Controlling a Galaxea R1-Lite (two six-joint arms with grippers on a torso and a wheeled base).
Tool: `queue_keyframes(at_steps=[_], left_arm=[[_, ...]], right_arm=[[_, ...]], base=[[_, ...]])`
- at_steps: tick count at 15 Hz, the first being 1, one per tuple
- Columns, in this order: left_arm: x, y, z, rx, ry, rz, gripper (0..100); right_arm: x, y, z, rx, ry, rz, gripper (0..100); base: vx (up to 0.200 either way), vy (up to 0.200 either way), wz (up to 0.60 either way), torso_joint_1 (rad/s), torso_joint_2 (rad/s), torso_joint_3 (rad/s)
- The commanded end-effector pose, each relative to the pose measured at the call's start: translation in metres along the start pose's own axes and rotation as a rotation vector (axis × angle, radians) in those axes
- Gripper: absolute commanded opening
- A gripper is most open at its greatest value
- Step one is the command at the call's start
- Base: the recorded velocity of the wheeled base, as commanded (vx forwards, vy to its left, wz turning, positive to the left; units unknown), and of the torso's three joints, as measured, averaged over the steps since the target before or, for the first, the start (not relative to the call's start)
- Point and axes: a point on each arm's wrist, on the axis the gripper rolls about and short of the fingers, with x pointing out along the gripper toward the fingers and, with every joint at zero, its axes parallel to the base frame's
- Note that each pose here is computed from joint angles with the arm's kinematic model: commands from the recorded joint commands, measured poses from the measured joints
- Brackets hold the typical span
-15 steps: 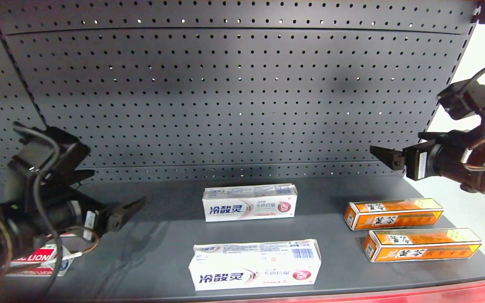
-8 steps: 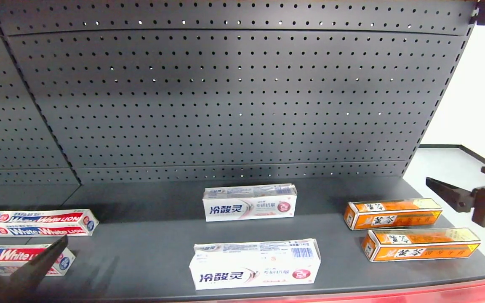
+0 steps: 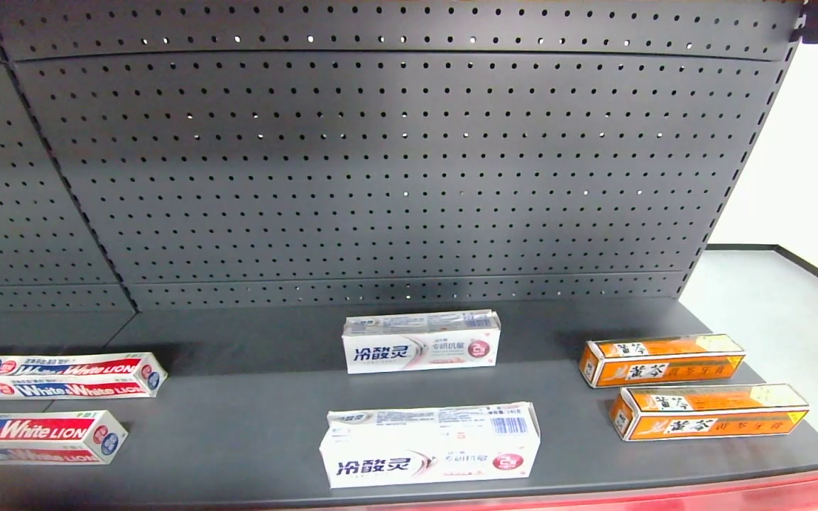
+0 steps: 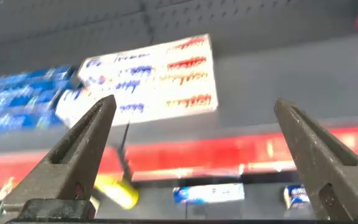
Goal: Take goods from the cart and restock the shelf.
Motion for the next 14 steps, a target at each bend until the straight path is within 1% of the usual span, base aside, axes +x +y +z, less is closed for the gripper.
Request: queue_keyframes(at_steps=[1,2,3,4,5,6,7,8,9,10,12,13,14], left_arm=[[-0.024,0.002,-0.022,-0.037,-0.097,0.029,100],[-0.023,0.002,-0.022,-0.061,-0.099,0.026,100],[-0.021,0.001,-0.025,-0.06,-0.096,0.017,100],[-0.018,-0.002,-0.033,-0.053,-0.071,0.013,100],[-0.013,-0.004,-0.041,-0.05,-0.067,0.01,100],[-0.008,-0.007,-0.049,-0.046,-0.077,0.011,100],[-0.004,-0.009,-0.057,-0.029,-0.076,0.007,100],[-0.004,-0.01,-0.058,-0.019,-0.07,-0.017,100],[-0.004,-0.011,-0.058,-0.014,-0.076,-0.063,100],[-0.004,-0.011,-0.058,-0.015,-0.078,-0.083,100],[-0.005,-0.013,-0.058,-0.049,-0.083,-0.144,100],[-0.004,-0.013,-0.058,-0.055,-0.08,-0.151,100],[-0.005,-0.015,-0.059,-0.104,-0.079,-0.218,100]], right_arm=[[-0.023,-0.005,-0.023,0.041,-0.038,-0.028,100],[-0.028,-0.005,-0.031,0.044,-0.041,-0.024,100],[-0.034,-0.005,-0.041,0.043,-0.046,-0.016,100],[-0.039,-0.005,-0.055,0.04,-0.042,-0.005,100],[-0.048,-0.006,-0.063,0.048,-0.073,0.018,100],[-0.057,-0.006,-0.07,0.048,-0.085,0.059,100],[-0.064,-0.007,-0.077,0.048,-0.091,0.08,100],[-0.073,-0.008,-0.089,0.05,-0.095,0.085,100],[-0.078,-0.009,-0.1,0.061,-0.059,0.067,100],[-0.077,-0.009,-0.097,0.074,-0.08,0.062,100],[-0.077,-0.009,-0.098,0.036,-0.073,0.082,100],[-0.077,-0.008,-0.098,0.036,-0.071,0.084,100],[-0.077,-0.008,-0.098,0.025,-0.072,0.119,100]], base=[[0.0,0.0,0.0,0.0,0.0,0.0],[0.0,0.0,0.0,0.0,0.0,0.0],[0.0,0.0,0.0,0.0,0.0,0.0],[0.0,0.0,0.0,0.0,0.0,0.0],[0.0,0.0,0.0,0.0,0.0,0.0],[0.0,0.0,0.0,0.0,0.0,0.0],[0.0,0.0,0.0,0.0,0.0,0.0],[0.0,0.0,0.0,0.0,0.0,0.0],[0.0,0.0,0.0,0.0,0.0,0.0],[0.0,0.0,0.0,0.0,0.0,0.0],[0.0,0.0,0.0,0.0,0.0,0.0],[0.0,0.0,0.0,0.0,0.0,0.0],[0.0,0.0,0.0,0.0,0.0,0.0]])
